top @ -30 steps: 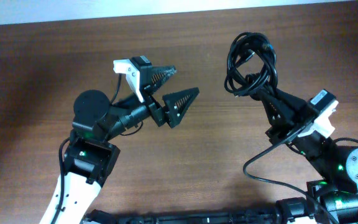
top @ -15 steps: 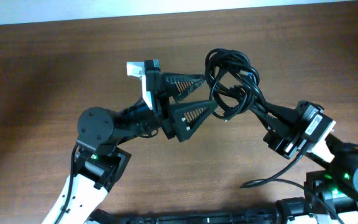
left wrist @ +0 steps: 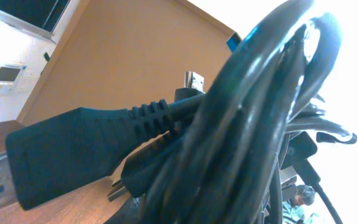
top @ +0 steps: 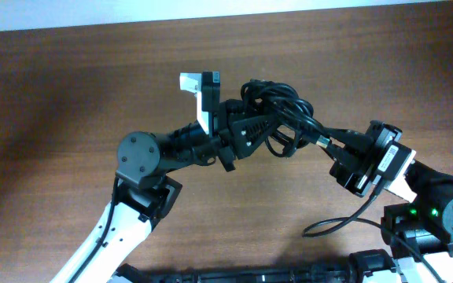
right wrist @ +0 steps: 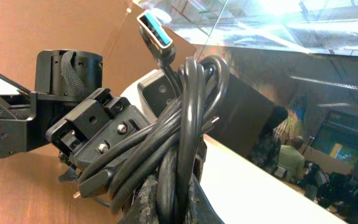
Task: Untangle cables
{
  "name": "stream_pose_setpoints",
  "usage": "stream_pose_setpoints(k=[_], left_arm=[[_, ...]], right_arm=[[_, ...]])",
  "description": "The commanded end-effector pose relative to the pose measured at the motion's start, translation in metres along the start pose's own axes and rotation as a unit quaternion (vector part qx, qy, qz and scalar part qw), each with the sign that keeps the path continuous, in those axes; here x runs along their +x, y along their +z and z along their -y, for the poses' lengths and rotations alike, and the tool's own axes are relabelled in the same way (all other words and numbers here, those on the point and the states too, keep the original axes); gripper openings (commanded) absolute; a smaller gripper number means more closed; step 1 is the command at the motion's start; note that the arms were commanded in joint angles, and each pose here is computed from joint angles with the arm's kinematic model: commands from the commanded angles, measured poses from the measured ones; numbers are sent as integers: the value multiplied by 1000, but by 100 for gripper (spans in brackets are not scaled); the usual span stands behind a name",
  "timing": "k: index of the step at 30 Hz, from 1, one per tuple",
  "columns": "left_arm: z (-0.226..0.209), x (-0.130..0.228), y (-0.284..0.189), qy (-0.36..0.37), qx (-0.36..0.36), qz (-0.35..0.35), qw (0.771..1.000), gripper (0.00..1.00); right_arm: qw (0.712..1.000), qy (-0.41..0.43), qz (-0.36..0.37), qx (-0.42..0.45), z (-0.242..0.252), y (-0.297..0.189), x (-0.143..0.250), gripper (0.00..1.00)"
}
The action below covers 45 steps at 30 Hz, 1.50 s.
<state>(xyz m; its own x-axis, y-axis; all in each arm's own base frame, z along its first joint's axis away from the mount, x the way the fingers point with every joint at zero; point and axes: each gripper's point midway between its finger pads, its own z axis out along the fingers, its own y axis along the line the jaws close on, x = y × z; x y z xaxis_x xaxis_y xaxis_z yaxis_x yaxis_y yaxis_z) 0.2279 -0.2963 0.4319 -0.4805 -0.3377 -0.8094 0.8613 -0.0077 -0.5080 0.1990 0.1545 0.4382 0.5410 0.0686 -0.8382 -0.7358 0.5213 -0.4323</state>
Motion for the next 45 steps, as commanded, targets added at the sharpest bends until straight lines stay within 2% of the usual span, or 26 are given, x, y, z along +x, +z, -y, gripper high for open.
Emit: stream_pose_setpoints(k=[1,5,10,14,15,16,17,19,23,24,26,28,31,35,37,40,42,43,44,45], left_arm=[[9,-2,3,9,13,1,1000,0],[-17,-25,-15,24,-31,30,999,0],[-53,-54,-41,31,-105,76,991,0],[-70,-49,-46,63,-140,61,986,0],[-70,-48,-46,71,-141,59,986,0],[-70,-49,-46,88,-142,57,984,0],[-70,-49,-46,102,-143,55,983,0],[-73,-51,-50,115,-149,56,981,0],[-73,-51,-57,178,-142,32,973,0],[-69,-45,-56,207,-125,13,970,0],[-60,-34,-54,269,-91,-19,959,0],[-56,-30,-53,279,-77,-29,957,0],[-53,-26,-53,309,-63,-39,948,0],[-52,-26,-52,330,-61,-41,941,0],[-52,-26,-52,329,-61,-41,941,0],[-45,-19,-46,326,-44,-46,943,0],[-39,-12,-39,323,-29,-49,945,0],[-36,-9,-37,322,-23,-51,945,0],[-33,-6,-34,320,-16,-52,946,0],[-30,-4,-32,319,-11,-54,946,0]], right_arm=[[1000,8,-7,7,4,0,-1,4],[987,115,-67,88,28,-5,38,4],[965,197,-137,109,24,-15,81,4],[951,239,-161,108,17,-19,95,4],[948,253,-160,108,16,-19,95,9],[949,259,-159,88,10,-17,93,19],[946,266,-165,87,8,-18,97,41],[937,285,-182,91,4,-22,106,59],[931,287,-192,121,12,-26,113,70],[926,288,-199,139,16,-29,117,72],[918,285,-210,177,26,-35,124,80],[917,256,-221,214,38,-42,125,91],[915,205,-240,250,55,-48,111,98],[909,148,-288,263,63,-56,88,100],[911,146,-291,255,61,-54,83,99],[945,166,-244,139,28,-29,64,99],[954,160,-227,117,24,-23,56,97],[954,158,-225,117,24,-23,55,91],[956,160,-222,106,21,-22,53,80],[956,160,-221,104,20,-21,53,72]])
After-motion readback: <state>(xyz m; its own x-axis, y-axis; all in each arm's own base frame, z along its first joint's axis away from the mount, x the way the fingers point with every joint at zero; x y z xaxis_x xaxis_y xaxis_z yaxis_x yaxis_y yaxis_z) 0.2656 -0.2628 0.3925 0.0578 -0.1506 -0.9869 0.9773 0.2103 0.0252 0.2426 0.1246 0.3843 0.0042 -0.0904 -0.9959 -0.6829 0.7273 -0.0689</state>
